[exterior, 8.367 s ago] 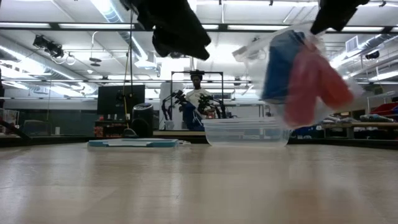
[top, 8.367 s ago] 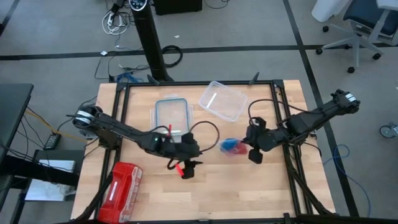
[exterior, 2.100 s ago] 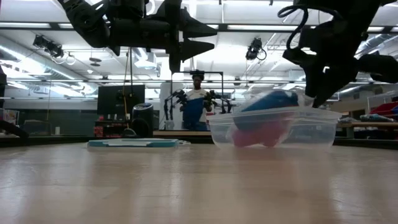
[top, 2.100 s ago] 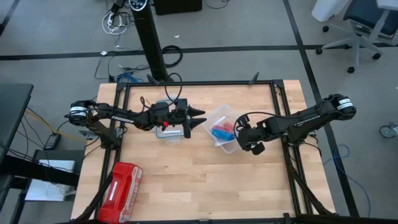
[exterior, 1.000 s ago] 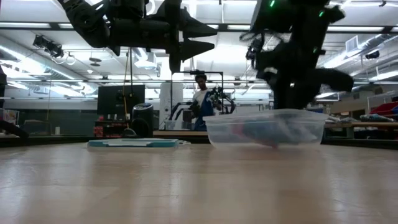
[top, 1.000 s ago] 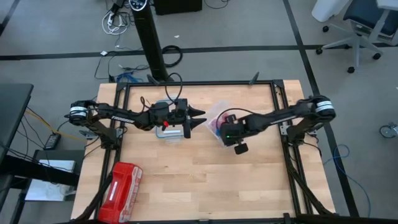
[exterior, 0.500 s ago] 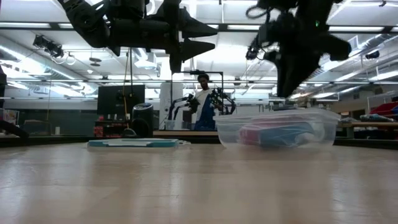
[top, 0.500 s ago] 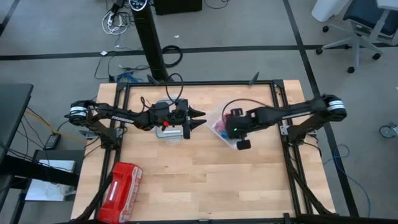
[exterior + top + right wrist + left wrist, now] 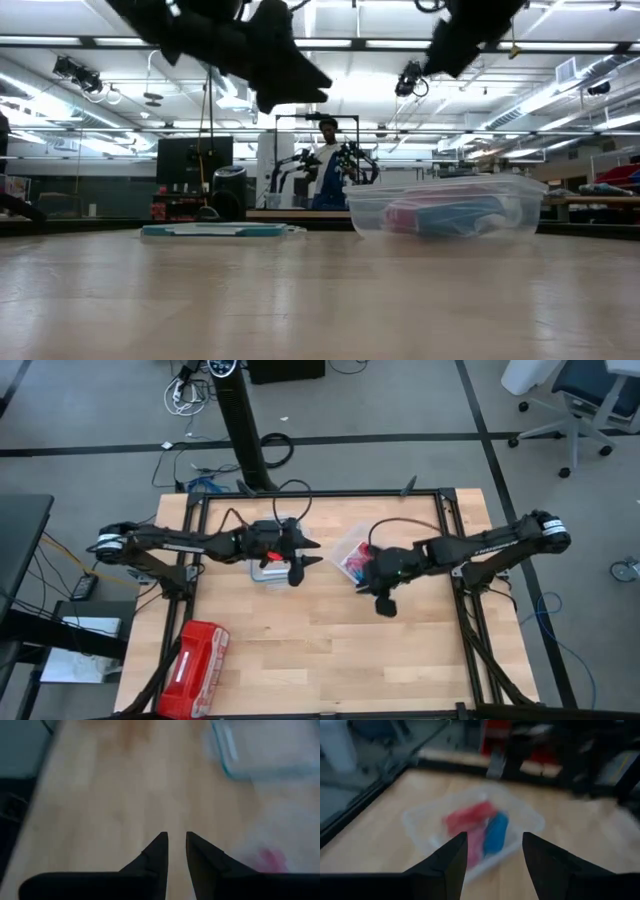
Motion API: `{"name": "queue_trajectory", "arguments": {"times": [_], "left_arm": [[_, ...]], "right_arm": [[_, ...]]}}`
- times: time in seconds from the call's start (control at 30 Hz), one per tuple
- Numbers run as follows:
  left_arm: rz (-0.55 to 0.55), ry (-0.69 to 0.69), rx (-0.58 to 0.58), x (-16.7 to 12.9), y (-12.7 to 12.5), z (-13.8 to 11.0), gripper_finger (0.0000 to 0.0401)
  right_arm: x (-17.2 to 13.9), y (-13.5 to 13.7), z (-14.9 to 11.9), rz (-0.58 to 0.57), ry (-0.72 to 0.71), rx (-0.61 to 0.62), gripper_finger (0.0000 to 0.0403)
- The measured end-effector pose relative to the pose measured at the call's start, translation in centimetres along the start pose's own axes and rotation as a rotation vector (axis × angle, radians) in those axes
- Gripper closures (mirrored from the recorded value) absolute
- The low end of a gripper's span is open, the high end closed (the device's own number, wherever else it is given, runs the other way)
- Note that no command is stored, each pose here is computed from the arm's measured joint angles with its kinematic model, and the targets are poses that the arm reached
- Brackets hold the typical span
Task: Roll bandage
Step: Close the transparent container
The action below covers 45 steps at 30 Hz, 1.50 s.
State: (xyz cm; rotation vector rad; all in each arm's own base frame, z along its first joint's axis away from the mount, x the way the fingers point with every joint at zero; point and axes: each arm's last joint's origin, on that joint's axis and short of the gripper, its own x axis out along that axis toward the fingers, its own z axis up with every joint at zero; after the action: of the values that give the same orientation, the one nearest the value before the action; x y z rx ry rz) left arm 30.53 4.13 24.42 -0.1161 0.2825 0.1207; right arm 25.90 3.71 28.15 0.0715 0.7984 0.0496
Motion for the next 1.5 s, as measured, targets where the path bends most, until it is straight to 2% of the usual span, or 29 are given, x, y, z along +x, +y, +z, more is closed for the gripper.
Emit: {"name": "queue_trajectory", "arguments": {"times": [0.1, 0.23, 0.33, 0.5, 0.7, 0.83, 0.93, 1.2, 1.5], "left_arm": [[0.045, 0.146, 0.001, -0.9, -0.1, 1.0, 0.0208], [0.091, 0.312, -0.014, -1.9, -0.1, 1.2, 0.0208], [0.109, 0.436, -0.002, -2.4, -0.3, 0.1, 0.0208], [0.157, 0.612, 0.082, -3.4, -2.2, -1.7, 0.0208], [0.167, 0.664, 0.201, -4.3, -6.0, -2.8, 0.0208], [0.158, 0.693, 0.231, -4.7, -8.1, -3.8, 0.0208], [0.169, 0.72, 0.218, -4.3, -9.2, -4.8, 0.0208], [0.242, 0.873, 0.209, -2.0, -10.8, -9.3, 0.0208], [0.435, 0.939, 0.361, -0.4, -11.3, -12.0, 0.0208]], "right_arm": [[1.3, 1.0, 0.4, 0.03, -0.108, -0.046, 0.0339], [3.1, 1.4, 1.2, -0.026, -0.2, -0.06, 0.0339], [4.8, 1.2, 1.6, -0.063, -0.234, -0.088, 0.0338], [7.4, 1.3, 1.1, -0.09, -0.196, -0.13, 0.0339], [9.5, 0.3, 1.0, -0.191, -0.205, -0.086, 0.0338], [10.5, -0.1, 1.0, -0.161, -0.211, 0.022, 0.034], [10.9, -0.3, 0.8, -0.151, -0.193, 0.051, 0.034], [10.6, -0.4, 0.8, -0.154, -0.187, 0.06, 0.034], [10.6, -0.5, 0.6, -0.156, -0.17, 0.079, 0.0343]]}}
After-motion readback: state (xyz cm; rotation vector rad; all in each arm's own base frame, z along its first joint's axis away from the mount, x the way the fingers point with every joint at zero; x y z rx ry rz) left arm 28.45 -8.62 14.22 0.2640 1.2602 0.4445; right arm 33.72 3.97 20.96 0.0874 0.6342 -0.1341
